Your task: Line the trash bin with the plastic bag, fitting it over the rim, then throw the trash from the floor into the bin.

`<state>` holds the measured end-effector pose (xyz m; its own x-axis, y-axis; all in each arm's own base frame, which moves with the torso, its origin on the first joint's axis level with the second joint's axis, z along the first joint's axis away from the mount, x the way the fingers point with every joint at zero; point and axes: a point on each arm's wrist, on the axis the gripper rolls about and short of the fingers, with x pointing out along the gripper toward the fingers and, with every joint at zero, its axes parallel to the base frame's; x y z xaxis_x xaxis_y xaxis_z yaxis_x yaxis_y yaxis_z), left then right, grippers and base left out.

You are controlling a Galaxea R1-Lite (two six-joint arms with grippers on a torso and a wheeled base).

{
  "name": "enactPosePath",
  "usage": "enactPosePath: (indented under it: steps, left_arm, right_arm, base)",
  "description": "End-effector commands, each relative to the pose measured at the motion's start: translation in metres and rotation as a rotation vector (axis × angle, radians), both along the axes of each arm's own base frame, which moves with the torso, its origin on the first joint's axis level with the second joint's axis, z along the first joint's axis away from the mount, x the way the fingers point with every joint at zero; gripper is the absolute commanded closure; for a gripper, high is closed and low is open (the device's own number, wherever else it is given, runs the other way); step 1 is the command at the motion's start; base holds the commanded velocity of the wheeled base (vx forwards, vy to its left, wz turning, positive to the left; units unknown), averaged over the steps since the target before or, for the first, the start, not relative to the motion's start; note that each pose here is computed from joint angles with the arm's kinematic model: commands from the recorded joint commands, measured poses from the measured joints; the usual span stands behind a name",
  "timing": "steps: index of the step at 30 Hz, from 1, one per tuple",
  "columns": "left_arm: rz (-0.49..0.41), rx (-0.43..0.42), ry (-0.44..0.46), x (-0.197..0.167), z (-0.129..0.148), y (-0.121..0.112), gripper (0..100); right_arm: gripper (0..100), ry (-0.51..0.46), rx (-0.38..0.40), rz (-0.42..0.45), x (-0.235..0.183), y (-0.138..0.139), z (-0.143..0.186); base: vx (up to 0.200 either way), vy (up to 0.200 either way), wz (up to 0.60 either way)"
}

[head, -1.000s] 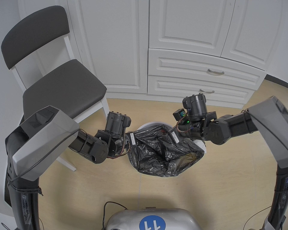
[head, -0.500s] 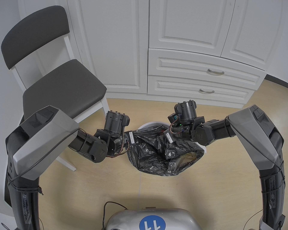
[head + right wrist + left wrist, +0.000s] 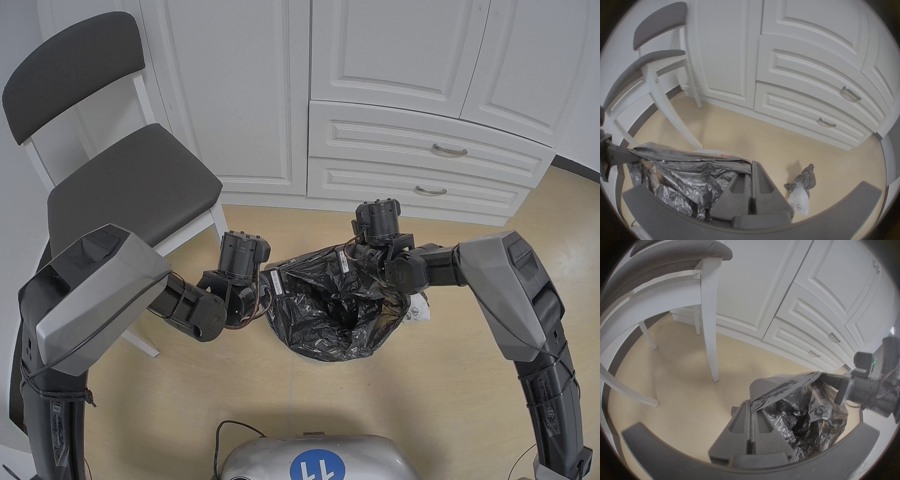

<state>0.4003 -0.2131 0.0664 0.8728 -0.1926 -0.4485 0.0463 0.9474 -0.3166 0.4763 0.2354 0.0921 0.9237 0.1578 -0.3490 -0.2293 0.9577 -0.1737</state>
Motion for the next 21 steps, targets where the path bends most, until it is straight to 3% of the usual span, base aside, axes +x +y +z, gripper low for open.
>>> enactPosePath:
  steps: [1, 7, 8, 9, 16, 21]
  left_arm:
    - [0.004, 0.000, 0.009, 0.004, -0.014, -0.002, 100]
    - [0.026, -0.054, -0.003, 0.008, -0.008, -0.003, 100]
    - [0.028, -0.055, -0.004, 0.009, -0.007, -0.002, 100]
    - [0.029, -0.057, -0.004, 0.008, -0.007, -0.002, 0]
    - [0.025, -0.054, -0.001, 0.004, 0.001, 0.001, 0]
    - [0.012, -0.064, -0.024, -0.008, 0.025, 0.009, 0]
  right_arm:
    - [100, 0.036, 0.002, -0.033, 0.011, 0.001, -0.035]
    - [100, -0.028, 0.053, -0.043, 0.015, 0.001, -0.031]
    - [0, -0.046, 0.069, -0.043, 0.015, 0.002, -0.026]
    - [0, -0.063, 0.090, -0.045, 0.014, 0.002, -0.020]
    - [0, -0.102, 0.115, -0.037, -0.011, -0.006, 0.037]
    - [0, -0.043, 0.076, -0.021, -0.057, -0.012, 0.056]
  base:
    - [0.000, 0.000, 0.00]
    - [0.000, 0.000, 0.00]
    - [0.000, 0.000, 0.00]
    - [0.000, 0.000, 0.00]
    - [0.000, 0.000, 0.00]
    - [0.000, 0.000, 0.00]
